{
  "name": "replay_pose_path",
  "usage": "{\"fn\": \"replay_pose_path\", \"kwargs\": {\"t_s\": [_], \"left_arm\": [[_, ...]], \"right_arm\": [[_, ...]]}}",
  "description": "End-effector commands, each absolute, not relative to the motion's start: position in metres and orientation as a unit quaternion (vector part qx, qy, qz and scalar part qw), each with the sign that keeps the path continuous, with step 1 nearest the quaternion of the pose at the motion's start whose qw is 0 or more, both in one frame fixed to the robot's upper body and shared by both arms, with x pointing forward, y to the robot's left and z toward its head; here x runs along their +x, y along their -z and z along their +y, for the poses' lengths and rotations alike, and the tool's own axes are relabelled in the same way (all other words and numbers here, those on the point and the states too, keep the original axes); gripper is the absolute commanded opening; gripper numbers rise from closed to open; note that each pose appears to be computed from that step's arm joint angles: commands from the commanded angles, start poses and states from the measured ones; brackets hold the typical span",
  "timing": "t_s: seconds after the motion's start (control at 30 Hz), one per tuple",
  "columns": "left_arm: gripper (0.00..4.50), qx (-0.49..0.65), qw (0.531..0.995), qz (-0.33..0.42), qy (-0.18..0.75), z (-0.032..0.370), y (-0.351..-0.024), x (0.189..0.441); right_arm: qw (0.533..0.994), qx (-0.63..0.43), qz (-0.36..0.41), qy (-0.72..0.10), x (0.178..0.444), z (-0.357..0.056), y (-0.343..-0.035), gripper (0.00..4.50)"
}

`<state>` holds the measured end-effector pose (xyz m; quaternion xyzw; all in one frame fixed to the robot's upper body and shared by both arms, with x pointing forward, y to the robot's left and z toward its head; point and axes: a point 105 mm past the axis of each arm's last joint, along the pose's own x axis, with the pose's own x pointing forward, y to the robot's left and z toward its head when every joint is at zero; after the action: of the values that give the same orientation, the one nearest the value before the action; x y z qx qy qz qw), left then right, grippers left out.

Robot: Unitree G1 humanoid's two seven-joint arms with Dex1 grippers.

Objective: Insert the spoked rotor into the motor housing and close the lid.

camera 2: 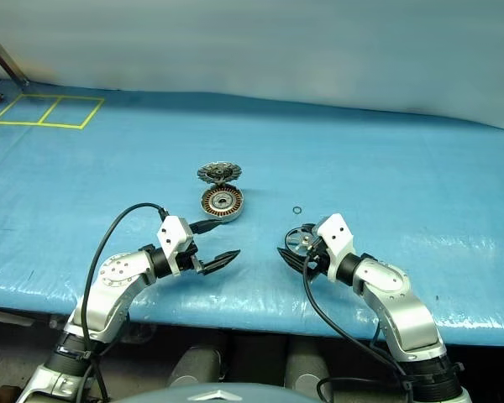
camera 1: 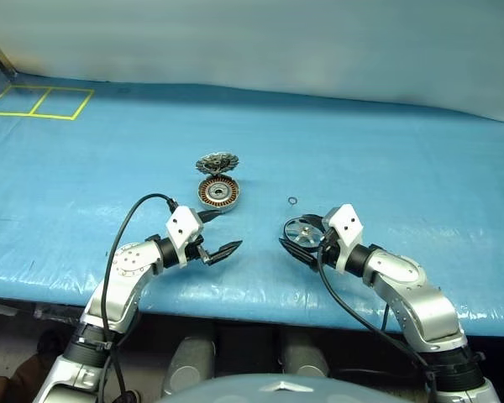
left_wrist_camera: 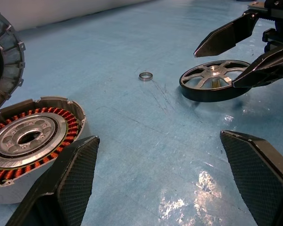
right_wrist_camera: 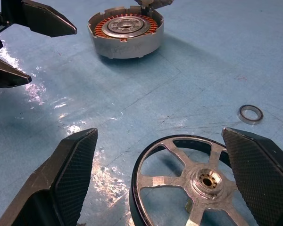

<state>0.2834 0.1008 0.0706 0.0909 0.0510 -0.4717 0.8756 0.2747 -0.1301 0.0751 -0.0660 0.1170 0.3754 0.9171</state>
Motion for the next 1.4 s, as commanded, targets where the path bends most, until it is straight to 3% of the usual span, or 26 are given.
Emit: {"fn": "replay_pose_path", "kwargs": {"t_s": [0.03,1.13,1.3,1.4], "left_arm": [[4.5,0.1,0.875,0.023,0.473,0.1,-0.086,0.285],[4.5,0.101,0.874,0.032,0.474,0.1,-0.085,0.285],[4.5,0.143,0.866,0.019,0.478,0.1,-0.094,0.288],[4.5,0.244,0.83,0.024,0.502,0.104,-0.108,0.293]], "right_arm": [[0.918,-0.067,0.099,-0.378,0.276,-0.128,-0.084,4.45],[0.918,-0.072,0.094,-0.378,0.278,-0.128,-0.087,4.45],[0.917,-0.073,0.095,-0.38,0.279,-0.128,-0.087,4.45],[0.917,-0.073,0.095,-0.381,0.28,-0.127,-0.086,4.45]]}}
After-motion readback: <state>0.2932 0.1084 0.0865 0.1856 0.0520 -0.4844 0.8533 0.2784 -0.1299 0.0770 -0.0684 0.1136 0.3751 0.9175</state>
